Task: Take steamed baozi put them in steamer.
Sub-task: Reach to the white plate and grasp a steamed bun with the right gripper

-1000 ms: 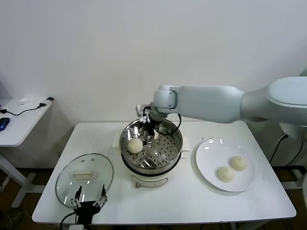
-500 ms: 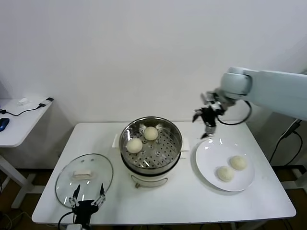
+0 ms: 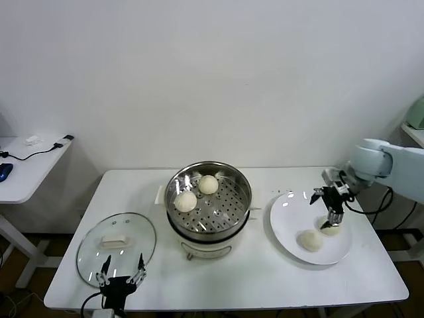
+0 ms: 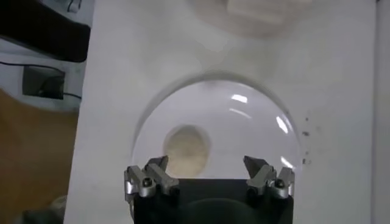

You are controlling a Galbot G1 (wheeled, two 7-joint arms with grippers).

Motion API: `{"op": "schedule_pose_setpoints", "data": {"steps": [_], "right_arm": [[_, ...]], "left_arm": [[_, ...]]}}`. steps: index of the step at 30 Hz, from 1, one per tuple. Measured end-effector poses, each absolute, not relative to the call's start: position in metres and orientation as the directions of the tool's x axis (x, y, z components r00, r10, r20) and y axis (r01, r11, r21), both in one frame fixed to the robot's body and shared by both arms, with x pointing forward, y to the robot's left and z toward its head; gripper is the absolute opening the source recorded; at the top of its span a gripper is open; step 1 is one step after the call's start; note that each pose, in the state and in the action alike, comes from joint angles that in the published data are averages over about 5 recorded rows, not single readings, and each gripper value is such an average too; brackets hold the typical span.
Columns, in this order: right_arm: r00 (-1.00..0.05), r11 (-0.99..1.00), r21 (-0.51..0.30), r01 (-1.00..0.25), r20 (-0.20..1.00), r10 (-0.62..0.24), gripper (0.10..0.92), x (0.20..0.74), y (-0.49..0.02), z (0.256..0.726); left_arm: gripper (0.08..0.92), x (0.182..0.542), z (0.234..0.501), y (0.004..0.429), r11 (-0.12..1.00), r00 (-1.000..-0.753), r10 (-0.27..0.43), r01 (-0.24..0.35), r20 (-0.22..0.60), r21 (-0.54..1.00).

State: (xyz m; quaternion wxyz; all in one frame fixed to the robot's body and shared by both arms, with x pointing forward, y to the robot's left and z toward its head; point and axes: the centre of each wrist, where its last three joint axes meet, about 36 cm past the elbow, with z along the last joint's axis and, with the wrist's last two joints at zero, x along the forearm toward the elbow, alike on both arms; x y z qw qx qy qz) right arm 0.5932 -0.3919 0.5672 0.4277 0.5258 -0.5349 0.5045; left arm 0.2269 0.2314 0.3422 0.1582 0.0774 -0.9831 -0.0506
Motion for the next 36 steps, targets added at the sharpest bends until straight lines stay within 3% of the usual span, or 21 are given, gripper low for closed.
{"op": "schedule_pose_setpoints", "data": {"steps": [15,29,32,36], "right_arm": [[-0.078,0.029,-0.076,-0.997,0.992,-0.095,0.823,0.580,-0.402,0.489],[-0.083,0.055,-0.078,-0.995,0.992,-0.096,0.822,0.578,-0.395,0.456],[-0.086,0.054,-0.081,-0.995,0.991,-0.099,0.803,0.579,-0.393,0.454],[-0.086,0.051,-0.081,-0.995,0.991,-0.102,0.709,0.580,-0.390,0.453]], "left_arm": [[0.823,0.226,0.337,0.231,0.983,-0.934,-0.170,-0.136,0.313,0.126],[0.823,0.226,0.337,0.231,0.982,-0.934,-0.171,-0.137,0.314,0.127],[0.823,0.226,0.337,0.230,0.983,-0.934,-0.170,-0.136,0.313,0.126],[0.823,0.225,0.337,0.230,0.983,-0.934,-0.170,-0.136,0.313,0.126]]}}
